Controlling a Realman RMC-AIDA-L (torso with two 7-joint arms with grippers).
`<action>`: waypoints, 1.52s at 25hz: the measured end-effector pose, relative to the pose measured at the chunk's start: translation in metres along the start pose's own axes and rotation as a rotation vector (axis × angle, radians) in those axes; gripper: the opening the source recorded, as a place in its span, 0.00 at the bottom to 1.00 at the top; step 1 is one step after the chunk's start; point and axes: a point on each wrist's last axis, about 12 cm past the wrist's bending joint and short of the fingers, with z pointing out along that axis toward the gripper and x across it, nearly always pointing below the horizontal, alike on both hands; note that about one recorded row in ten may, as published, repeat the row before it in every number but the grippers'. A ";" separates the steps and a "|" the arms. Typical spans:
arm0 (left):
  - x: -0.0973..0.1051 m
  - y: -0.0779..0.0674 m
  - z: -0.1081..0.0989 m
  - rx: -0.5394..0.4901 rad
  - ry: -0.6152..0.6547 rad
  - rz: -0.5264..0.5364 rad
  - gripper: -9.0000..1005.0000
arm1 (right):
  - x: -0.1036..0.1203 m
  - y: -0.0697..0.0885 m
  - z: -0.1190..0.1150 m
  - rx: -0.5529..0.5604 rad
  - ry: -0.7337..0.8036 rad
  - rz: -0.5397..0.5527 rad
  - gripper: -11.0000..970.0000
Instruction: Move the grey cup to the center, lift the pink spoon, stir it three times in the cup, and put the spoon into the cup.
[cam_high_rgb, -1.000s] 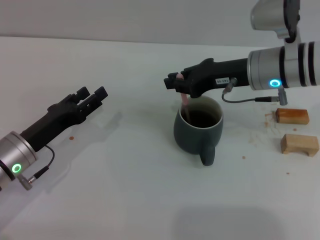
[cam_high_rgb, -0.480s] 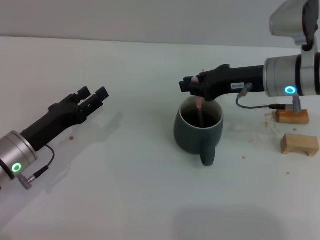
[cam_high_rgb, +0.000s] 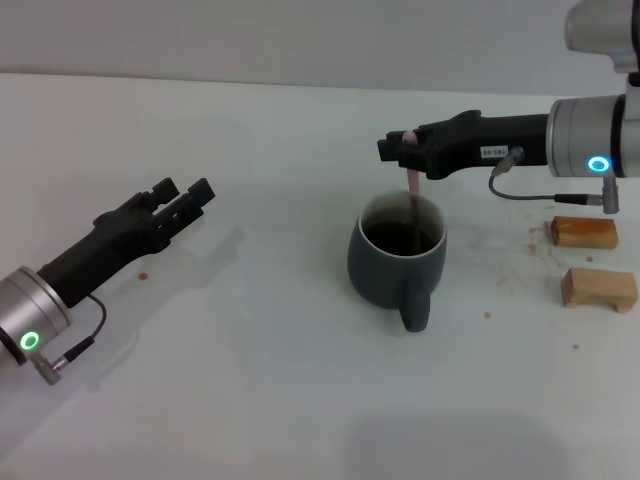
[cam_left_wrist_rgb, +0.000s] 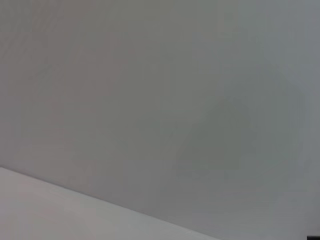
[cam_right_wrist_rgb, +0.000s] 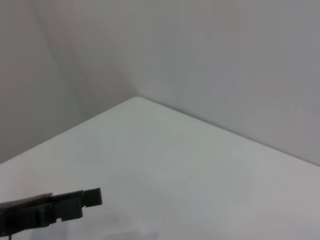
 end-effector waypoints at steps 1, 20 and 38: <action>0.000 0.000 0.000 -0.001 0.000 0.000 0.72 | 0.000 -0.001 -0.001 0.003 -0.004 0.003 0.13; 0.001 -0.001 0.000 0.002 -0.002 -0.003 0.72 | 0.006 -0.010 -0.011 0.060 -0.041 0.066 0.27; -0.004 -0.007 -0.009 0.041 -0.095 0.010 0.72 | 0.101 -0.026 -0.134 0.322 -0.572 0.243 0.62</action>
